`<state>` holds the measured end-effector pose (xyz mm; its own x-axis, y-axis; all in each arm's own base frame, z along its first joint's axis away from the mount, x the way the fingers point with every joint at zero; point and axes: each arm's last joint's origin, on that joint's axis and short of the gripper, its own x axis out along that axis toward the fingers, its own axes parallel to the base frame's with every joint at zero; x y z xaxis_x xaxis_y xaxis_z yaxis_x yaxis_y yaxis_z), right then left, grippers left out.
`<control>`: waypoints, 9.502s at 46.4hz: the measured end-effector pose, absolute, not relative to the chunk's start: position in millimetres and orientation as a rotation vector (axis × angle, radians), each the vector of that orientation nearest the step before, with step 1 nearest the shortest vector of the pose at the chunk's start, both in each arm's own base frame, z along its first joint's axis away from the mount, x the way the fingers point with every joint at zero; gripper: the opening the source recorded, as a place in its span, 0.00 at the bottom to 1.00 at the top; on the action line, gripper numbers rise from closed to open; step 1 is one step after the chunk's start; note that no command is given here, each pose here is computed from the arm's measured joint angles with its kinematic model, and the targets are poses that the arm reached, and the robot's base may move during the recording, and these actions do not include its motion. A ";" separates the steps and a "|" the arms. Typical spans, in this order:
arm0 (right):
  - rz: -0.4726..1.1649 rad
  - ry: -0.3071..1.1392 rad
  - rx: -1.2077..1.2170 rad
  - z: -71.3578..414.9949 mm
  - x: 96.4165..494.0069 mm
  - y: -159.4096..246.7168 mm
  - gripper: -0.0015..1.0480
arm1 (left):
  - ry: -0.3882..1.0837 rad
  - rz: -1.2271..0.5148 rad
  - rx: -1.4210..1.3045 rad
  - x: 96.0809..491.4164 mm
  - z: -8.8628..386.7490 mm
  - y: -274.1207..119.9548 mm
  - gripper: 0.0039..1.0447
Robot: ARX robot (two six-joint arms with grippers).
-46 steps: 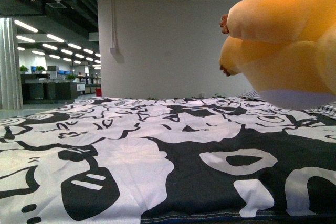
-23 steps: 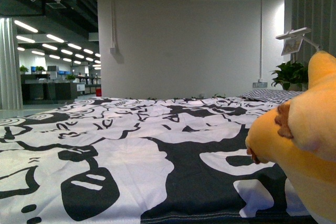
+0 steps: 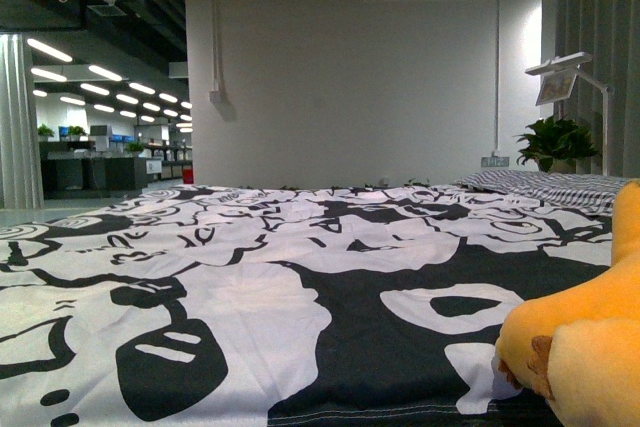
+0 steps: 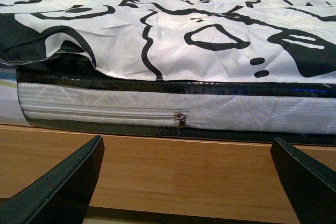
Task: Put away toys
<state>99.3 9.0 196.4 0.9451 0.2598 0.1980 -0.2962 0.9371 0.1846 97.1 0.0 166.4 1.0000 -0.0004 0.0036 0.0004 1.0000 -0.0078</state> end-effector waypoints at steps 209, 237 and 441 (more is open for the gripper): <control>0.240 -0.202 0.182 189.4 97.2 11.0 0.08 | -0.004 0.000 -0.007 97.1 166.5 0.0 0.94; 0.241 -0.202 0.182 189.3 97.3 11.0 0.08 | -0.004 0.000 -0.007 97.1 166.4 0.0 0.94; 0.240 -0.202 0.182 189.3 97.2 11.0 0.08 | -0.004 0.000 -0.007 97.1 166.5 0.0 0.94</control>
<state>97.2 11.0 189.3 0.9514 0.2167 0.2189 -0.2530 0.9551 0.1542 97.1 0.0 166.5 1.0000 -0.0004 0.0044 0.0004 1.0000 -0.0074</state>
